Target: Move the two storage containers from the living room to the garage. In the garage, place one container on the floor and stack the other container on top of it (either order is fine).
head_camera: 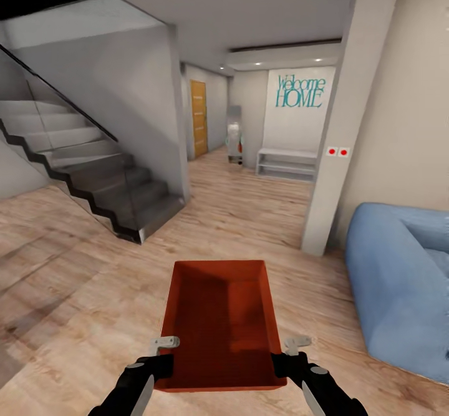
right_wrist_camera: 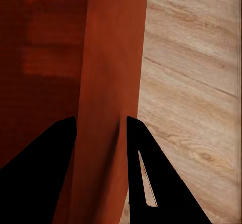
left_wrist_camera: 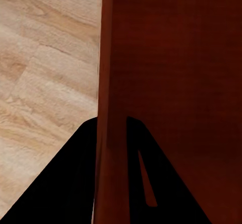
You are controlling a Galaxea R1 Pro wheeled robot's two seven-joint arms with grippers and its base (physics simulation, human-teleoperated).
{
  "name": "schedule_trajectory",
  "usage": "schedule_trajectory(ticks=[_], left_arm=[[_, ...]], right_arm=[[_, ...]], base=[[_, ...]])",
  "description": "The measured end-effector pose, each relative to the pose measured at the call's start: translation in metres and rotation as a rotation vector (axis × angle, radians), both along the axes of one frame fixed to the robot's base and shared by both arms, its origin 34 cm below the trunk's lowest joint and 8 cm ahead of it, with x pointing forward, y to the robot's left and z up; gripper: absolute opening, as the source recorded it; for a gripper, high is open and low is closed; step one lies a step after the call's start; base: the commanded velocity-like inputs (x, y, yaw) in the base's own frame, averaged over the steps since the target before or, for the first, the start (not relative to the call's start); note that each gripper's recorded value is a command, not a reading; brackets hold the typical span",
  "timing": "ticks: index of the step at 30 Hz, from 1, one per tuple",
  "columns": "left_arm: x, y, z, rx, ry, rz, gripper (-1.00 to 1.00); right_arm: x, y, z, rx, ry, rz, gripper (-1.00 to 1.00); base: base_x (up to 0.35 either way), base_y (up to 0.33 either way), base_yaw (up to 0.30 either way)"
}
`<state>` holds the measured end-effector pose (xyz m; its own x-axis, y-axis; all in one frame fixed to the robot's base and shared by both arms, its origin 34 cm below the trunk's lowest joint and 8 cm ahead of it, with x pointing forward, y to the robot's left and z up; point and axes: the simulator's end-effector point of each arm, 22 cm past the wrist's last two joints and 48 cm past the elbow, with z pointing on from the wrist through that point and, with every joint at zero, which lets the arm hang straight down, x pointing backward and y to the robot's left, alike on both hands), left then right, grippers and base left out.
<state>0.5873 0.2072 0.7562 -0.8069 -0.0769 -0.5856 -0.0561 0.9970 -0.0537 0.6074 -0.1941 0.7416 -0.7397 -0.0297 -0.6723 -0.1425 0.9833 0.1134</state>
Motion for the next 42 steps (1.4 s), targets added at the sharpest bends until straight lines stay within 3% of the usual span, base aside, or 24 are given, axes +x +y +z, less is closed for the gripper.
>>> schedule_trajectory(ticks=[42], left_arm=[[-0.0014, -0.0005, -0.0009, -0.002, 0.003, 0.001, -1.0]], right_arm=[[-0.0003, -0.0005, 0.0004, -0.004, 0.004, 0.004, -1.0]], base=[[0.329, 0.0, -0.044]])
